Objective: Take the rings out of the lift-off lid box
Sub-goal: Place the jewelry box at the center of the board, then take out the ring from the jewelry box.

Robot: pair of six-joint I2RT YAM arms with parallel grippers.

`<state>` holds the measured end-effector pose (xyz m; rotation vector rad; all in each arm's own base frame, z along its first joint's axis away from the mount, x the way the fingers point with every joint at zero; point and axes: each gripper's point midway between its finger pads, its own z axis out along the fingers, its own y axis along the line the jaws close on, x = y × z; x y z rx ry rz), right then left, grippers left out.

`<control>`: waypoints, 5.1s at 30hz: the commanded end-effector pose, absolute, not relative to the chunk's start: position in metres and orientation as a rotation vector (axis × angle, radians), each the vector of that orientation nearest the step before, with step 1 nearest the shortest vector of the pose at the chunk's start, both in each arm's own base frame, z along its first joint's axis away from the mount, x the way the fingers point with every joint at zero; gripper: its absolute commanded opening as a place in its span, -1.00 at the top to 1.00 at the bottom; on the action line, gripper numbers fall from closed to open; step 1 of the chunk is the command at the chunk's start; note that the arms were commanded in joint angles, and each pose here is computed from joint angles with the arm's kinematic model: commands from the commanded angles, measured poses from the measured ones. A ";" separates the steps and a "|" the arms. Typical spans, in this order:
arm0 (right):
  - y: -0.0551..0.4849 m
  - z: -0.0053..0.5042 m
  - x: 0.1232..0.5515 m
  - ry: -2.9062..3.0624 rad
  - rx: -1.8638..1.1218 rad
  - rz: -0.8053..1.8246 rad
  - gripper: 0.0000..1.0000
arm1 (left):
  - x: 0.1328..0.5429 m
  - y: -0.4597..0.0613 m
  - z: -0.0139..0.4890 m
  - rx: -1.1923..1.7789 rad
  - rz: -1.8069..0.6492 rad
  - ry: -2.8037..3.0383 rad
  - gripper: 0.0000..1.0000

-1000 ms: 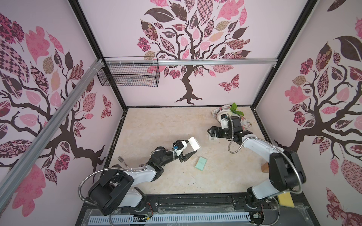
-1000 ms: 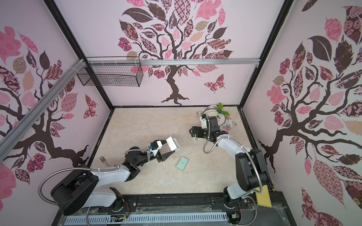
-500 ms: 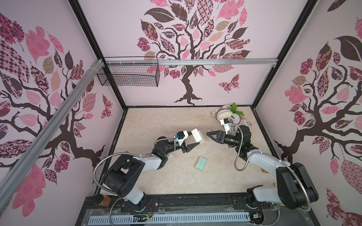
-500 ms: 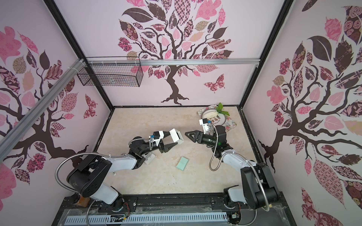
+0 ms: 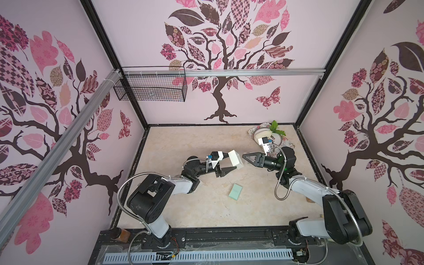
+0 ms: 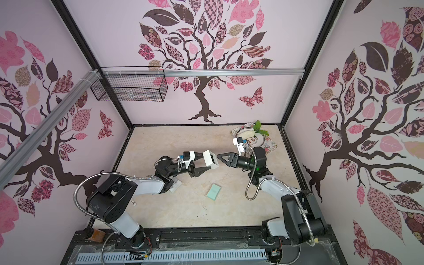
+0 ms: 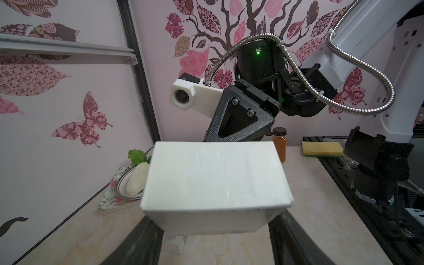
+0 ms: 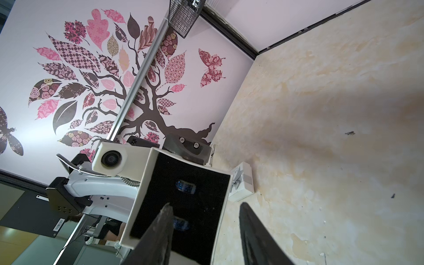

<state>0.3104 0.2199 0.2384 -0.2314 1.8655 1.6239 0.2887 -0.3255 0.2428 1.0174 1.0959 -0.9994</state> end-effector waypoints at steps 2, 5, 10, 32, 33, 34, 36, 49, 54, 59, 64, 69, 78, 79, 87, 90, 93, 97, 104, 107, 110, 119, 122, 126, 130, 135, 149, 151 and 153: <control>0.221 0.235 0.316 1.894 -0.156 1.678 0.05 | 0.289 -0.329 0.265 1.027 -1.005 1.019 -0.14; 0.222 0.232 0.316 1.903 -0.150 1.683 0.13 | 0.288 -0.331 0.266 1.033 -1.014 1.014 -0.14; 0.226 0.232 0.313 1.905 -0.167 1.701 0.20 | 0.287 -0.333 0.267 1.040 -1.018 1.006 -0.14; 0.228 0.232 0.316 1.961 -0.161 1.570 1.00 | 0.281 -0.325 0.263 1.009 -0.965 1.071 -0.60; 0.225 0.231 0.320 1.981 -0.160 1.511 1.00 | 0.281 -0.319 0.260 0.987 -0.944 1.101 -0.71; 0.223 0.226 0.323 2.015 -0.153 1.433 1.00 | 0.281 -0.311 0.260 0.959 -0.923 1.126 -0.78; 0.218 0.218 0.331 2.085 -0.151 1.233 1.00 | 0.281 -0.292 0.261 0.887 -0.868 1.178 -0.95; 0.238 0.149 0.364 2.304 -0.142 0.554 1.00 | 0.277 -0.200 0.235 0.538 -0.340 1.681 -0.96; 0.250 0.120 0.368 2.380 -0.171 0.442 1.00 | 0.277 -0.197 0.206 0.546 -0.320 1.743 -0.97; 0.254 0.090 0.373 2.440 -0.109 0.434 1.00 | 0.280 -0.196 0.192 0.534 -0.314 1.770 -0.97; 0.264 0.062 0.374 2.497 -0.295 0.384 1.00 | 0.280 -0.198 0.187 0.535 -0.350 1.783 -0.97; 0.273 0.078 0.379 2.405 -0.661 0.293 1.00 | 0.279 -0.191 0.186 0.516 -0.372 1.772 -0.97; 0.308 0.096 0.355 1.892 -1.594 0.274 1.00 | 0.278 -0.188 0.186 0.519 -0.442 1.763 -0.96; 0.309 0.090 0.356 1.890 -1.648 0.272 1.00 | 0.278 -0.188 0.186 0.521 -0.442 1.759 -0.97; 0.317 0.056 0.367 1.862 -1.877 0.350 1.00 | 0.273 -0.184 0.187 0.530 -0.431 1.735 -0.97; 0.322 0.051 0.368 1.814 -1.877 0.356 1.00 | 0.273 -0.184 0.183 0.531 -0.433 1.739 -0.97; 0.323 0.049 0.369 1.808 -1.887 0.362 1.00 | 0.274 -0.184 0.181 0.531 -0.432 1.744 -0.97; 0.325 0.051 0.376 1.792 -1.877 0.328 0.91 | 0.275 -0.185 0.181 0.530 -0.432 1.742 -0.97; 0.324 0.094 0.403 1.715 -1.737 0.181 -0.11 | 0.275 -0.185 0.183 0.532 -0.431 1.739 -0.96; 0.323 0.150 0.418 1.718 -1.532 0.179 -0.98 | 0.278 -0.185 0.185 0.531 -0.425 1.742 -0.97; 0.311 0.209 0.429 1.814 -1.191 0.208 -0.99 | 0.285 -0.190 0.184 0.535 -0.420 1.760 -0.97; 0.238 0.183 0.389 2.220 -0.469 0.293 -0.99 | 0.332 -0.212 0.169 0.521 -0.406 1.918 -0.97; 0.257 0.182 0.356 2.254 -0.384 0.600 -0.99 | 0.345 -0.224 0.160 0.547 -0.416 1.968 -0.97; 0.269 0.169 0.340 2.307 -0.318 0.660 -0.88 | 0.364 -0.232 0.143 0.552 -0.378 2.020 -0.97; 0.276 0.151 0.336 2.354 -0.262 0.721 -0.35 | 0.372 -0.248 0.140 0.601 -0.365 1.930 -0.96; 0.277 0.135 0.334 2.404 -0.248 0.711 0.11 | 0.381 -0.262 0.131 0.637 -0.366 1.850 -0.97; 0.291 0.097 0.321 2.523 -0.293 0.680 0.38 | 0.401 -0.264 0.108 0.608 -0.416 1.784 -0.97; 0.294 0.091 0.320 2.544 -0.298 0.667 0.38 | 0.403 -0.261 0.102 0.614 -0.386 1.814 -0.97; 0.295 0.088 0.320 2.559 -0.299 0.660 0.38 | 0.402 -0.260 0.099 0.613 -0.377 1.825 -0.97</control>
